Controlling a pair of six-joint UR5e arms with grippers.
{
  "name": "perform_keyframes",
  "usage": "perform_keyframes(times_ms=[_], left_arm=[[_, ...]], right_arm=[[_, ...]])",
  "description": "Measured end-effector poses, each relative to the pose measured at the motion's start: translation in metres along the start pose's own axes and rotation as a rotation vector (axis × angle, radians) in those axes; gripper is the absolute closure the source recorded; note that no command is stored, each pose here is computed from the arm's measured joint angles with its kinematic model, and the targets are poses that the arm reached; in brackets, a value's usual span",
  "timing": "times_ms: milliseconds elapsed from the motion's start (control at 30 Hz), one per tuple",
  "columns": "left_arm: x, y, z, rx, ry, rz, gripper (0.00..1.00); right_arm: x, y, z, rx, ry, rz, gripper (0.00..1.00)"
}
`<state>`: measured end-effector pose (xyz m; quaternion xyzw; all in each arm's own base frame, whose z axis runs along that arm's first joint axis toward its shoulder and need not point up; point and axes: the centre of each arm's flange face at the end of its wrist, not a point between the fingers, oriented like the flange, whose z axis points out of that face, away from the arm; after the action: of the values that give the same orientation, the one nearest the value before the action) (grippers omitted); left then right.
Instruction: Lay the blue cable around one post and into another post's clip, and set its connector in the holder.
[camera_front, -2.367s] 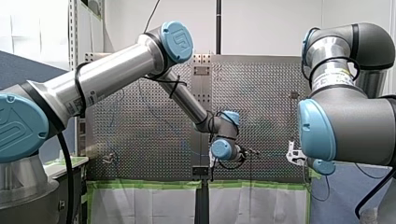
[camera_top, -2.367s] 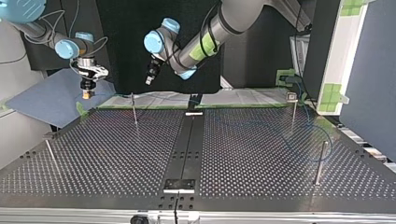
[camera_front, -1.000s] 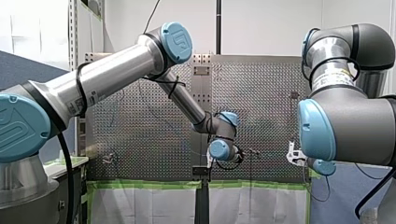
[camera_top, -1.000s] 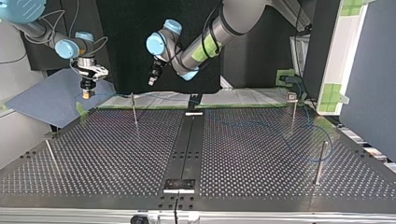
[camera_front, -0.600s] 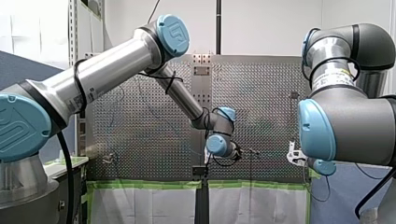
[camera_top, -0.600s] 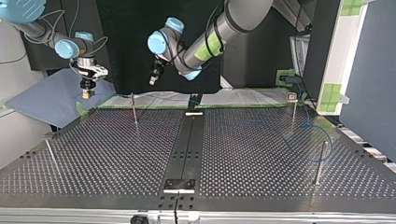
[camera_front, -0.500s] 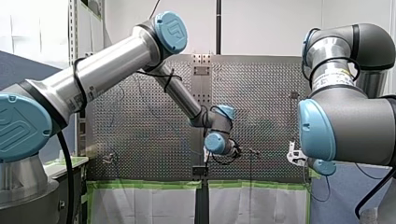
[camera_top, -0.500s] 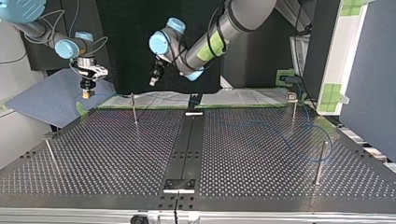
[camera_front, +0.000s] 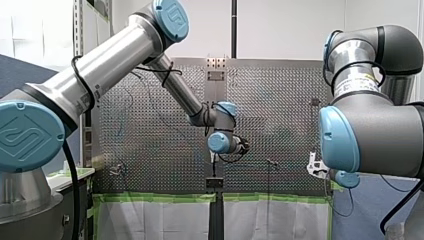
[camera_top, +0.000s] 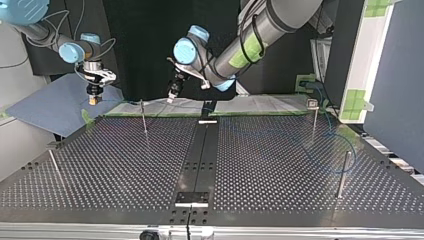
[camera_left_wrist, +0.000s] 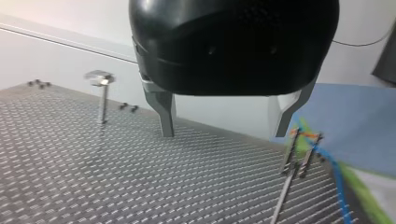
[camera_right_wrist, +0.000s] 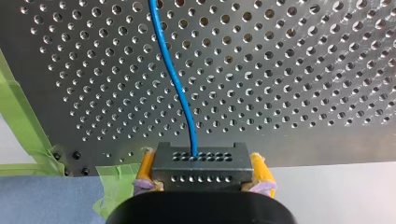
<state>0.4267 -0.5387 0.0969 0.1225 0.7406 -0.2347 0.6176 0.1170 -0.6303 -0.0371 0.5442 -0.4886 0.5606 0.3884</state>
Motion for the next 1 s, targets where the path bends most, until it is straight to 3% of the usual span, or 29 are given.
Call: perform_keyframes(times_ms=[300, 667, 1000], left_arm=[[-0.04, 0.038, -0.003, 0.024, -0.079, -0.033, 0.02], [-0.07, 0.037, -0.028, 0.065, -0.161, -0.038, 0.02], [-0.09, 0.041, -0.056, 0.057, -0.204, -0.051, 0.02]], right_arm=[[0.0, -0.002, 0.0, 0.004, 0.0, 0.003, 1.0], [-0.001, -0.004, 0.0, 0.008, -0.002, 0.005, 1.0], [-0.001, -0.006, 0.0, 0.011, -0.002, 0.005, 1.0]])
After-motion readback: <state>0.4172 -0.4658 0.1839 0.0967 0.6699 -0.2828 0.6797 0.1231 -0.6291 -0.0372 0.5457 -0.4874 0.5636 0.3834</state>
